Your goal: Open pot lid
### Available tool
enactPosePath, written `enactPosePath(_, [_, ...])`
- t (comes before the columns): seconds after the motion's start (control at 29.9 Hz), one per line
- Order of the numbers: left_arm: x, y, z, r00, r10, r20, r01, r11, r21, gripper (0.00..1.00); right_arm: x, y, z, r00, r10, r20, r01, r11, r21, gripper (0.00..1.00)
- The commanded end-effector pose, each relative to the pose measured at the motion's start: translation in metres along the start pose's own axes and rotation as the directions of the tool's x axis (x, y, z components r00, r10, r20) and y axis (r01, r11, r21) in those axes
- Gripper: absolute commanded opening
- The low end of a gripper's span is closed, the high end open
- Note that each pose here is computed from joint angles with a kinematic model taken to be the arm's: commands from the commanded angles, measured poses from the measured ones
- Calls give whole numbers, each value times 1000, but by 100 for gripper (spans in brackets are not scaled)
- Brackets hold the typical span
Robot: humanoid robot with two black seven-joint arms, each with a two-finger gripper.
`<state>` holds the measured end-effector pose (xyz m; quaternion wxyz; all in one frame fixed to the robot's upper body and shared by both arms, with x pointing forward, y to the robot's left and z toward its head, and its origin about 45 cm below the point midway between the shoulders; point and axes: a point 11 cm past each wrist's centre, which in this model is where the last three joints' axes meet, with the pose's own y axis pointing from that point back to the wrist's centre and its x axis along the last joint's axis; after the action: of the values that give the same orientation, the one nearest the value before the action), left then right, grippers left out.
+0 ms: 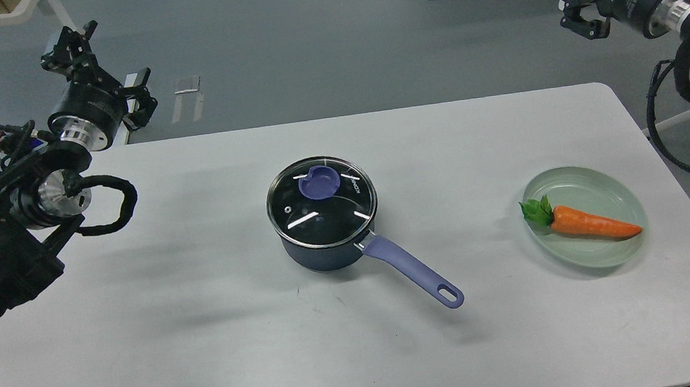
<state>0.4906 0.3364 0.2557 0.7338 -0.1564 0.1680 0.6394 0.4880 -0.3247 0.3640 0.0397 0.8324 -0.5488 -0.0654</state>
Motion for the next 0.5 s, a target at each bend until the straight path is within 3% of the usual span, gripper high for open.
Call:
enactPosePath(0.0, [-1,-2,6,1000,-5,7,5,1000,7,99,-35,-3,-15,959,-86,-271,66,994,-82,100])
enactPosePath(0.2, [-3,-3,13,999,-25,46,25,1000,5,99,-98,1,-11,692,-332,-642,186,940,-286,100])
enactPosePath(0.37, [-4,-2,15,997,-50,66,49,999,13,99,-152,11,9,362,-511,-780,262,858,-441,100])
enactPosePath(0.47, [3,1,22,996,-40,77,40,999,2,99,-176,22,42,200,-616,-762,290,780,-554,99])
